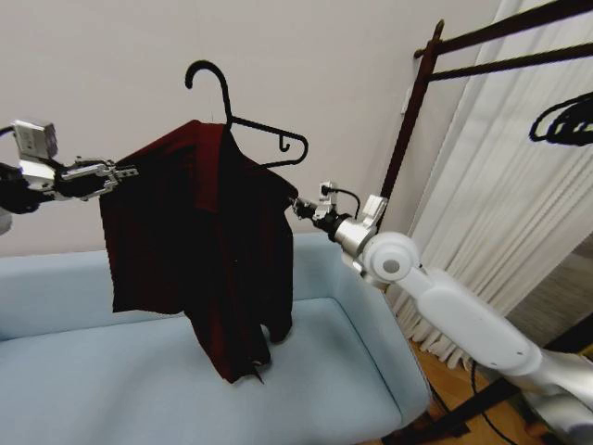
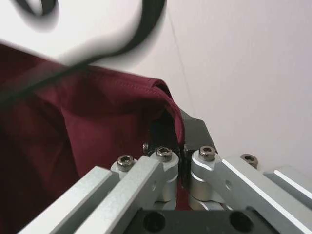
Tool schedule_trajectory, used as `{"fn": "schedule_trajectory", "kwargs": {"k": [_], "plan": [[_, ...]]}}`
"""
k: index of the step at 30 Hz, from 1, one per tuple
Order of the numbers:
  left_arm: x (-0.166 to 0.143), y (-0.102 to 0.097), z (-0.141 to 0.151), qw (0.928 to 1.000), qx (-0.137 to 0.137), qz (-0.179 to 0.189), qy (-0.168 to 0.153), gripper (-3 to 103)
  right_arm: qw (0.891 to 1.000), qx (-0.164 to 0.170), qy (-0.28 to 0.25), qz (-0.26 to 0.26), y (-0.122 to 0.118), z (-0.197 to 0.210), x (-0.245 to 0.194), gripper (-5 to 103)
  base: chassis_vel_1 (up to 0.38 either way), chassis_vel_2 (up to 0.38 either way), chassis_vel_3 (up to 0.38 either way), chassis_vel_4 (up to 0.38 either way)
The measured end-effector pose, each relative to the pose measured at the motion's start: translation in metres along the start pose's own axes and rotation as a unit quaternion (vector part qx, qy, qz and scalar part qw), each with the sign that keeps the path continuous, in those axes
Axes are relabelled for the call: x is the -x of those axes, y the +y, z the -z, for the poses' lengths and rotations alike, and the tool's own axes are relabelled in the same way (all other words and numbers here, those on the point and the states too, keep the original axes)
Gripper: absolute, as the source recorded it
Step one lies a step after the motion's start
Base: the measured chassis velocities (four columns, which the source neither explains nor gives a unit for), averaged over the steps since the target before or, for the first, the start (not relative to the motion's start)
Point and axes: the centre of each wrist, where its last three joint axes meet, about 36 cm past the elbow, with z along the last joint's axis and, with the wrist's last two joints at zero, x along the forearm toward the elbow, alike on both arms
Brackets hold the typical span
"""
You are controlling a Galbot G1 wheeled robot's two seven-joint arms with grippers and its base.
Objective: Pick up the clothes from the sofa and hang them on the clothes hanger.
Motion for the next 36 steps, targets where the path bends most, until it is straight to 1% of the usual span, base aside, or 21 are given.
{"fn": "schedule_trajectory", "kwargs": {"k": [2, 3, 4, 7, 9, 14, 16, 22, 29, 31, 32, 33, 36], "plan": [[0.001, 0.0, -0.003, 1.0, -0.001, -0.001, 0.0, 2, 1.0, -0.012, -0.011, -0.002, -0.003, 0.014, 0.002, 0, 0.0, 0.0, 0.0, 0.0], [0.001, 0.0, -0.003, 1.0, -0.001, -0.001, 0.0, 2, 1.0, -0.012, -0.011, -0.002, -0.003, 0.014, 0.002, 0, 0.0, 0.0, 0.0, 0.0], [0.002, 0.0, -0.005, 1.0, -0.001, -0.001, 0.002, 2, 1.0, -0.022, -0.02, -0.005, -0.005, 0.027, 0.005, 0, 0.0, 0.0, 0.0, 0.0], [0.002, 0.001, -0.01, 1.0, -0.001, 0.0, 0.006, 2, 0.999, -0.039, -0.033, -0.006, -0.011, 0.049, 0.007, 0, 0.0, 0.0, 0.0, 0.0], [0.003, 0.002, -0.013, 1.0, -0.001, 0.001, 0.006, 2, 0.998, -0.048, -0.036, -0.007, -0.013, 0.057, 0.006, 0, 0.0, 0.0, 0.0, 0.0], [0.005, 0.002, -0.019, 1.0, -0.001, 0.001, 0.009, 2, 0.998, -0.06, -0.035, -0.007, -0.017, 0.061, 0.002, 0, 0.0, 0.0, 0.0, 0.0], [0.006, 0.003, -0.024, 0.9999, 0.002, 0.005, 0.016, 2, 0.997, -0.072, -0.035, -0.005, -0.018, 0.064, -0.001, 0, 0.0, 0.0, 0.0, 0.0], [0.008, 0.003, -0.031, 0.9996, 0.007, 0.012, 0.026, 2, 0.995, -0.092, -0.043, 0.0, -0.014, 0.077, 0.003, 0, 0.0, 0.0, 0.0, 0.0], [0.008, 0.004, -0.035, 0.9986, 0.018, 0.023, 0.044, 2, 0.991, -0.121, -0.049, 0.002, -0.011, 0.092, 0.009, 0, 0.0, 0.0, 0.0, 0.0], [0.009, 0.004, -0.036, 0.9978, 0.023, 0.038, 0.049, 2, 0.99, -0.131, -0.049, 0.003, -0.01, 0.096, 0.011, 0, 0.0, 0.0, 0.0, 0.0], [0.01, 0.003, -0.036, 0.997, 0.026, 0.052, 0.05, 2, 0.99, -0.136, -0.049, 0.003, -0.009, 0.097, 0.011, 0, 0.0, 0.0, 0.0, 0.0], [0.01, 0.003, -0.036, 0.997, 0.026, 0.052, 0.05, 2, 0.99, -0.136, -0.049, 0.003, -0.009, 0.097, 0.011, 0, 0.0, 0.0, 0.0, 0.0], [0.016, -0.002, -0.039, 0.995, 0.029, 0.082, 0.049, 2, 0.988, -0.146, -0.046, 0.008, -0.004, 0.097, 0.012, 0, 0.0, 0.0, 0.0, 0.0]]}}
